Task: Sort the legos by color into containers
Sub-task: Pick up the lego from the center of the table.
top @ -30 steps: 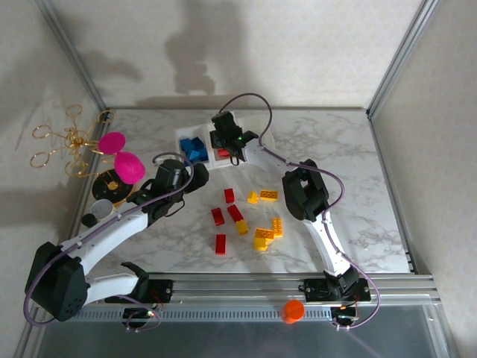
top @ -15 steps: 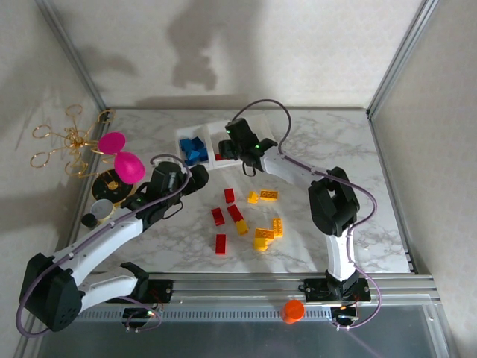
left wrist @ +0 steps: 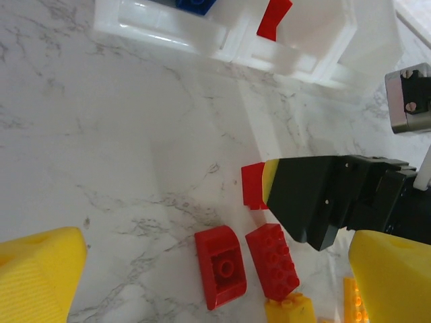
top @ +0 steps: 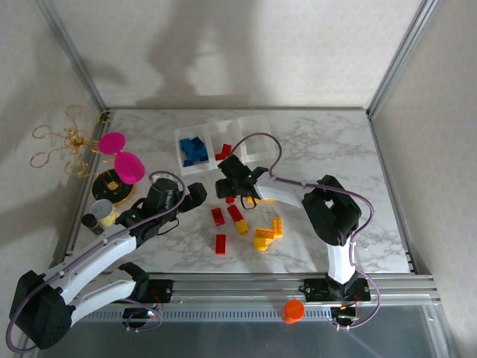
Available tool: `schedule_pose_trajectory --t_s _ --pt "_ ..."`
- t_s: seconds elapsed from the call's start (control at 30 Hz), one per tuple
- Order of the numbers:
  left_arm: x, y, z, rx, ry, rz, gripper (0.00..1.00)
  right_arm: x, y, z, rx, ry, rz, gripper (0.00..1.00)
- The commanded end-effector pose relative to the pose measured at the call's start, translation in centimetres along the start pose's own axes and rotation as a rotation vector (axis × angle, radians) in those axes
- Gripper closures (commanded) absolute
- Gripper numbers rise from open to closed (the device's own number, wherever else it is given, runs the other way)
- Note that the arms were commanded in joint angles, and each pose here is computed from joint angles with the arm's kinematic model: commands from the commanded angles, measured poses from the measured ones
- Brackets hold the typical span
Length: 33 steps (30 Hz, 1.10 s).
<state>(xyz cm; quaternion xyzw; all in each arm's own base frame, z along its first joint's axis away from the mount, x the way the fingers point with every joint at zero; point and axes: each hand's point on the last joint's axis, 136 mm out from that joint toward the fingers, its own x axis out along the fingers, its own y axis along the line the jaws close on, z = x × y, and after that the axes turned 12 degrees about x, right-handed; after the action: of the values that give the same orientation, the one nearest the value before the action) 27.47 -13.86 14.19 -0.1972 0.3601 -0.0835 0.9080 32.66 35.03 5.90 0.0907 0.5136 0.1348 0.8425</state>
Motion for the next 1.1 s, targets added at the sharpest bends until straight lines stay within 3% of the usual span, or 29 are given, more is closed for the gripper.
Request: schedule_pose_trajectory --t_s 0.0,0.33,0.77,1.07 --pt "-0.3 0.2 -1.3 -0.007 0.031 -0.013 0.00 -0.3 0.6 -0.7 0.031 -0.015 0.003 0.32" --pt "0.1 0.6 -2.6 -0.014 0.059 -0.016 0.00 1.1 0.0 -1.5 -0.002 -0.018 -0.072 0.43" --pt "0.3 0.8 -2.5 -0.019 0.052 -0.005 0.00 1.2 0.3 -1.1 -0.025 -0.032 -0.072 0.65" --pt "0.3 0.3 -1.1 -0.008 0.017 0.001 0.00 -1.8 1.1 2.4 -0.028 -0.123 -0.039 0.68"
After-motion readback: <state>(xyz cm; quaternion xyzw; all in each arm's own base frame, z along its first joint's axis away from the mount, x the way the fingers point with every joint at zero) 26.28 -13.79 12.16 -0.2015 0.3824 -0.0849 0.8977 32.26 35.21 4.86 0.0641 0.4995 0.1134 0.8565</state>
